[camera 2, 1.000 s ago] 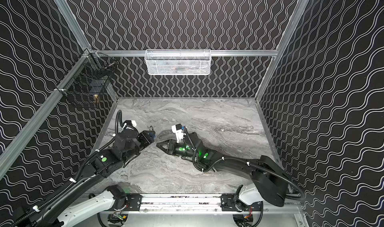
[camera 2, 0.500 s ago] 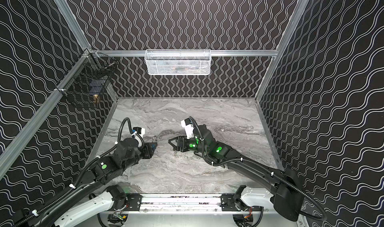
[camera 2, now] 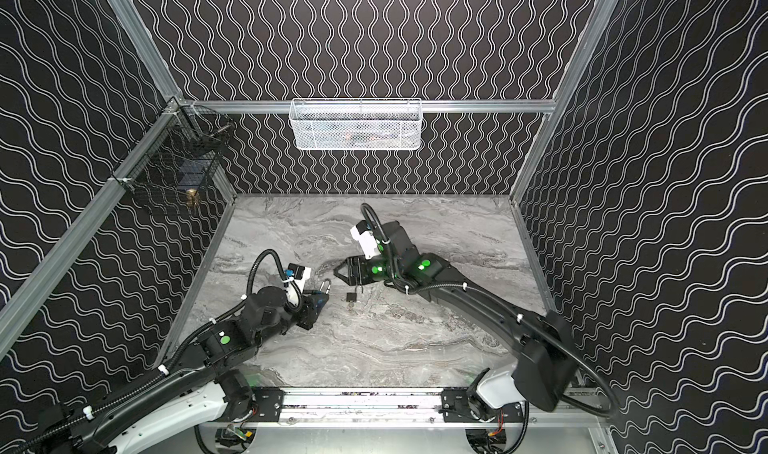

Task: Unlock with the key
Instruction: 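Open the right gripper and withdraw it from the opened blue padlock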

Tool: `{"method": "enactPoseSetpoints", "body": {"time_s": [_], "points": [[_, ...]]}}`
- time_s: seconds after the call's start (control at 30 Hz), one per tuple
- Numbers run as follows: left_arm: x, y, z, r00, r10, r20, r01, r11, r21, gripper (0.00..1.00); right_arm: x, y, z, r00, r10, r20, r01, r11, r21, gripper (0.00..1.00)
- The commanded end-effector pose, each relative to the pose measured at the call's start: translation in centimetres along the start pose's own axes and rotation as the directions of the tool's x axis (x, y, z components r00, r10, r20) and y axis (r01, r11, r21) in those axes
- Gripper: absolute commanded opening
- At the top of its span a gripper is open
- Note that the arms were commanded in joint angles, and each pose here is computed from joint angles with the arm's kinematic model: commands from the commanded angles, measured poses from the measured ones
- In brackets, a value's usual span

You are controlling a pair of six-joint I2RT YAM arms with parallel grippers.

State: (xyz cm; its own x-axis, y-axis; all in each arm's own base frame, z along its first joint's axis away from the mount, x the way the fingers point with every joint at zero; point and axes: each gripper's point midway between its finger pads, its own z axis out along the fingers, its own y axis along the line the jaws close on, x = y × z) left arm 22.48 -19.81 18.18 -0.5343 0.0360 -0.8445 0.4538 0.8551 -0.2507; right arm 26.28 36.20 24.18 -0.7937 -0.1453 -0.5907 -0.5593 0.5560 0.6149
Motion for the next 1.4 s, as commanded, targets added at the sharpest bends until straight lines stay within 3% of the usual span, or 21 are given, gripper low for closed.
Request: {"method": "enactPoseSetpoints", "body": {"time_s": [0.0, 0.07, 0.4, 0.87, 1.37], "points": [[-1.9, -1.4, -0.2, 0.996, 0.059, 0.072, -0.063, 0.996, 0.057, 0.00, 0.2, -0.3, 1.1, 0.997, -0.027, -0.072, 0.028, 1.000, 0.014, 0.66], [-1.8, -1.7, -0.2, 0.995, 0.068, 0.078, -0.074, 0.994, 0.078, 0.00, 0.0, -1.2, 1.9, 0.996, -0.026, -0.085, 0.031, 0.998, 0.055, 0.66], [-2.2, -1.6, -0.1, 0.992, 0.085, 0.097, -0.092, 0.993, 0.070, 0.00, 0.6, -2.0, 4.8, 0.982, -0.051, -0.182, 0.060, 0.997, 0.044, 0.67], [-1.9, -1.3, -0.1, 0.989, 0.100, 0.112, -0.107, 0.992, 0.062, 0.00, 1.9, -5.0, 5.5, 0.971, -0.065, -0.231, 0.101, 0.984, 0.148, 0.67], [-2.0, -1.3, -0.2, 0.989, 0.091, 0.120, -0.099, 0.993, 0.062, 0.00, 3.6, -5.1, 4.2, 0.959, -0.079, -0.271, 0.098, 0.994, 0.057, 0.66]]}}
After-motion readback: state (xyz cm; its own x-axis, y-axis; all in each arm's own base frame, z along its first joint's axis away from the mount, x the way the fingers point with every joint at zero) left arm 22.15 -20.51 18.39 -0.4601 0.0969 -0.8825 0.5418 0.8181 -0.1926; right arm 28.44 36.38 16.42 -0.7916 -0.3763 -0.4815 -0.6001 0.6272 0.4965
